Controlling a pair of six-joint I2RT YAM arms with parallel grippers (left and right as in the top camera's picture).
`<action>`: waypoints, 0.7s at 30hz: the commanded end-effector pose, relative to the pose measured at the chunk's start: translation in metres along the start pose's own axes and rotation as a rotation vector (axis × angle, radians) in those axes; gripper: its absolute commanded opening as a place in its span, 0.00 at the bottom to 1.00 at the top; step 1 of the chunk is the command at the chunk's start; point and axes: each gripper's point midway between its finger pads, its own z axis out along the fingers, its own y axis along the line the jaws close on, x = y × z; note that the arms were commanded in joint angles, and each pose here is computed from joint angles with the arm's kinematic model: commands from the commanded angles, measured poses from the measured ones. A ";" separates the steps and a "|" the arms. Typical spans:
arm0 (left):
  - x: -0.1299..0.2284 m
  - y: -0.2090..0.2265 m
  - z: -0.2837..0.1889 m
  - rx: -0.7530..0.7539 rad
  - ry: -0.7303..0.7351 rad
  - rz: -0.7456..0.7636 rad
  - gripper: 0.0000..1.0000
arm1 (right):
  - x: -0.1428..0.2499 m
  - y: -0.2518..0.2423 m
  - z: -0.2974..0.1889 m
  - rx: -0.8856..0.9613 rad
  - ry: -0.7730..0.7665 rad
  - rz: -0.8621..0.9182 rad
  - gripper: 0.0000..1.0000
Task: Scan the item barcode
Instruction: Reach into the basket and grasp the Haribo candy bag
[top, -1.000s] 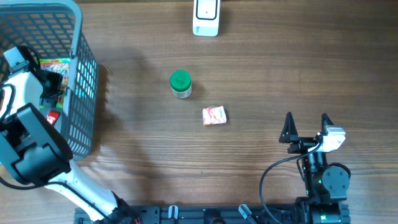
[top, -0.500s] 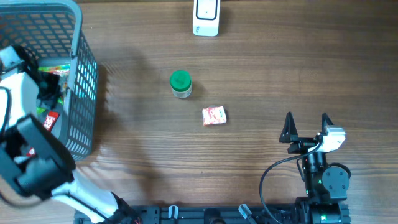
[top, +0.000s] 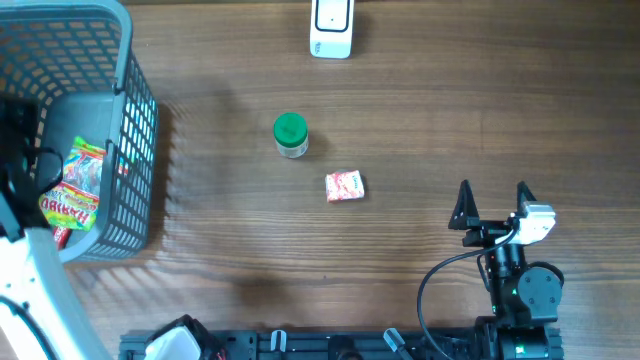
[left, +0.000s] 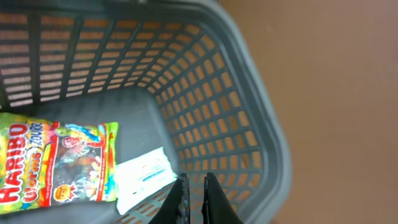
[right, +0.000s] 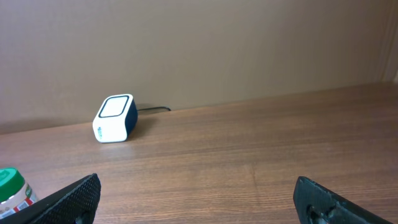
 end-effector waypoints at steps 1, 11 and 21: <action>0.004 0.005 -0.011 -0.014 0.008 -0.008 0.20 | -0.002 -0.002 0.000 0.008 -0.009 -0.014 1.00; 0.074 0.108 0.085 -0.517 0.279 -0.096 1.00 | -0.002 -0.002 0.000 0.008 -0.009 -0.014 1.00; 0.109 0.200 0.112 -0.884 0.351 -0.066 1.00 | -0.002 -0.002 0.000 0.008 -0.009 -0.014 1.00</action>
